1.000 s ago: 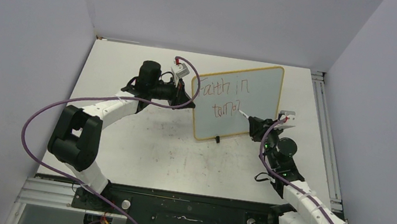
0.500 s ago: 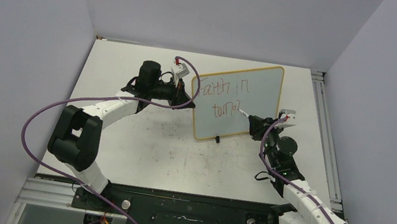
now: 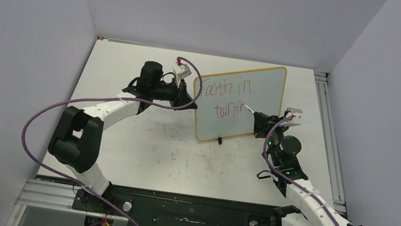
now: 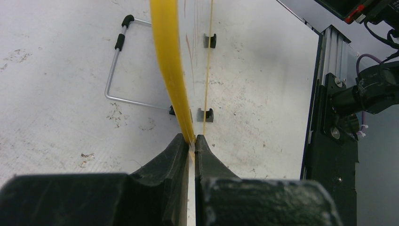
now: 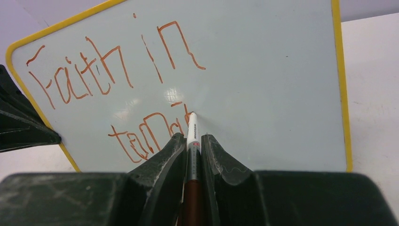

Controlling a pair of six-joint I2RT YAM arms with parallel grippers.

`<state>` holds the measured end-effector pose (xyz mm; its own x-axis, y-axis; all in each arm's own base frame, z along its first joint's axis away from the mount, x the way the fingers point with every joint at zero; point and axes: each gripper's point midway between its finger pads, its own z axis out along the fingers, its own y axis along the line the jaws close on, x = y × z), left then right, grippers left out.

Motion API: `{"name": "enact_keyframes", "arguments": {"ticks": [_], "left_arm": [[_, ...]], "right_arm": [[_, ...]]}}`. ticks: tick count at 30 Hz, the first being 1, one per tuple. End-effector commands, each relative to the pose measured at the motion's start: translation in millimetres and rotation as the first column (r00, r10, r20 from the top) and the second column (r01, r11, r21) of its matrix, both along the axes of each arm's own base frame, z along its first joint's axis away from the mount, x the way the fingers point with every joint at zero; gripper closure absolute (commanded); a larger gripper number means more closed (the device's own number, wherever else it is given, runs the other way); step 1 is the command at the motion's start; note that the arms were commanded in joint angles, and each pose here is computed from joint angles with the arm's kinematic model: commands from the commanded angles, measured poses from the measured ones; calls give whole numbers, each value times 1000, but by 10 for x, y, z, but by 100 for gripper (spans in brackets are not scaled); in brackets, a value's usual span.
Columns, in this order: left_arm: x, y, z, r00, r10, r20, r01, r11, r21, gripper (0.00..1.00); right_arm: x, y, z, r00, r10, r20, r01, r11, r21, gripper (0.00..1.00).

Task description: Write a sentence on the whiteboard

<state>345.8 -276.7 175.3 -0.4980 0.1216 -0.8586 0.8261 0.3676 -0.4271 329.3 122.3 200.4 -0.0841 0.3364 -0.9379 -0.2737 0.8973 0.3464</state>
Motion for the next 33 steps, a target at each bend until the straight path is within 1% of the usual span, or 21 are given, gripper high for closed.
{"name": "enact_keyframes", "arguments": {"ticks": [1,6,12,24,28,30,33], "left_arm": [[-19,-64,77,999,-37,7,37,999,-11,100],[-25,-67,74,999,-38,7,38,999,-11,100],[-23,-67,71,999,-38,5,38,999,-11,100],[-31,-71,67,999,-40,7,41,999,-6,100],[-31,-71,70,999,-41,8,41,999,-6,100],[-32,-71,73,999,-40,9,40,999,-6,100],[-32,-72,76,999,-41,9,41,999,-6,100]], "right_arm": [[61,-135,250,995,-74,63,73,997,12,95],[-14,-49,391,994,-16,110,13,999,31,95],[-43,-85,549,988,-31,151,23,998,53,95],[85,-29,495,989,-22,147,14,999,52,95],[90,-86,437,990,-52,130,46,998,47,95],[89,-171,410,988,-96,120,91,995,46,95],[69,-201,352,989,-106,101,103,994,33,95]]}}
